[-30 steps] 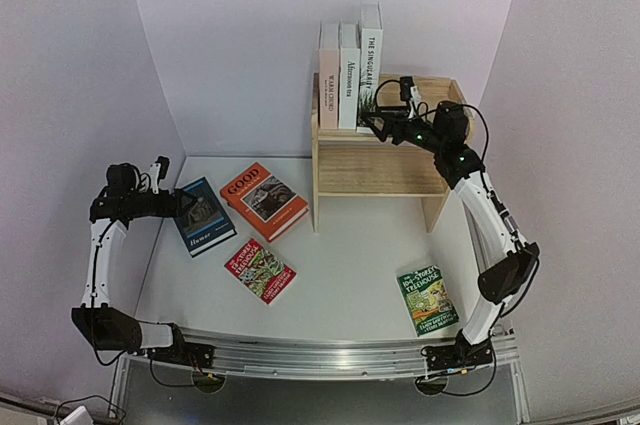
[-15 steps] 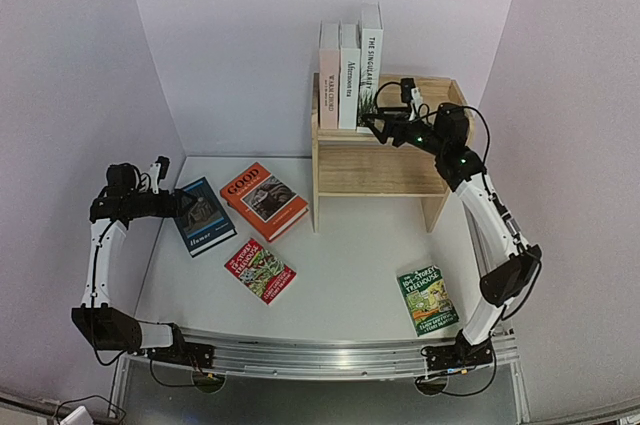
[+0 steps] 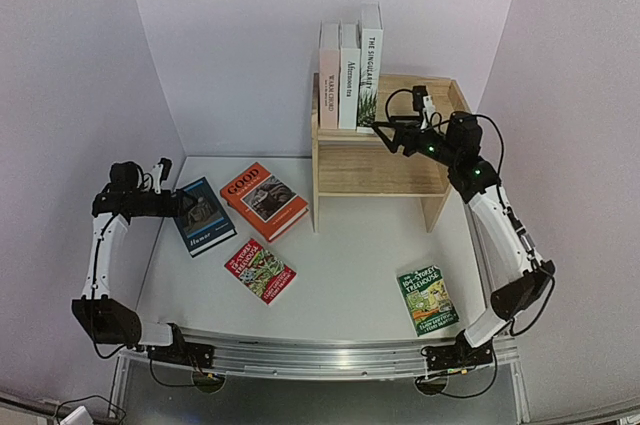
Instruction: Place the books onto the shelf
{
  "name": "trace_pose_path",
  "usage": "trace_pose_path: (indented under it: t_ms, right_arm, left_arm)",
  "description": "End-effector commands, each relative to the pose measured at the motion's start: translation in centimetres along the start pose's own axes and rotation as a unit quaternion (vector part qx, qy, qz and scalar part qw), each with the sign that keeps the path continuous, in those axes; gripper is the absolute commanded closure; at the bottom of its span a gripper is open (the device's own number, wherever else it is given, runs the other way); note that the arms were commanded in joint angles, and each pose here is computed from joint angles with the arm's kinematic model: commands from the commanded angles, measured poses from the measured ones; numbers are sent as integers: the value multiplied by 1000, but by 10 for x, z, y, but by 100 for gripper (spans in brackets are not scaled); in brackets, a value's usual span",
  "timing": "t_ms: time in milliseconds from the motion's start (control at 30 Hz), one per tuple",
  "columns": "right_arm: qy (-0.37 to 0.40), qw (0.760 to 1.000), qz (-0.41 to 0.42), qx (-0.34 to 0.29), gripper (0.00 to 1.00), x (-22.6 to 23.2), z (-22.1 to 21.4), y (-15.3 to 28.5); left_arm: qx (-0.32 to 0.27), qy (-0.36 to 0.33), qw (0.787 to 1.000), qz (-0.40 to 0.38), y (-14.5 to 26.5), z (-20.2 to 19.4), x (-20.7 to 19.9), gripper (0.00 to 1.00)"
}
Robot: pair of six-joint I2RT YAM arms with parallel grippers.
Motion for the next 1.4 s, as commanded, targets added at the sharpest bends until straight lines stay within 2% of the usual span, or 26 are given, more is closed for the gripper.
trace_pose_path:
  t_ms: [0,200,300,367,433,600,800,933,1033,1200,1367]
  right_arm:
    - [4,1000,-14,-18,15,21,10,32]
    - [-23,999,-34,-9,11,22,-2,51]
    - [-39,999,-38,-5,9,26,-10,59]
    - [-56,997,-53,5,9,21,-24,61]
    - [-76,995,-65,16,9,18,-37,64]
    - [-112,989,-80,49,9,11,-71,65]
    - [-126,986,-75,78,9,15,-95,62]
    - [-130,985,-76,90,9,16,-107,57]
    - [-130,984,-73,101,10,19,-114,50]
    - [-134,982,-68,114,11,23,-123,42]
    - [-136,981,-66,122,11,26,-130,41]
  left_arm:
    - [80,39,996,9,-23,-13,22,2]
    - [194,58,979,0,-64,-33,55,0]
    - [251,40,967,-6,-91,-51,62,0]
    - [268,20,963,-14,-109,-51,58,0]
    - [269,10,963,-25,-130,-42,58,0]
    - [198,-6,980,-17,-178,18,86,0]
    - [112,-45,992,22,-229,67,127,0]
    - [103,-35,994,3,-261,63,134,0]
    - [122,-44,991,-24,-288,47,115,0]
    - [130,-16,989,-65,-307,33,104,1]
    - [136,-4,986,-97,-315,25,92,10]
Point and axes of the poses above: each gripper's point midway between its finger pads, its own y axis back along the fingers, its own x axis along the line the jaws close on, z = x × y, the point moved 1 cm from there along y, back along the fingers, and after that the axes turned 9 degrees about -y, right-handed, at the moved point
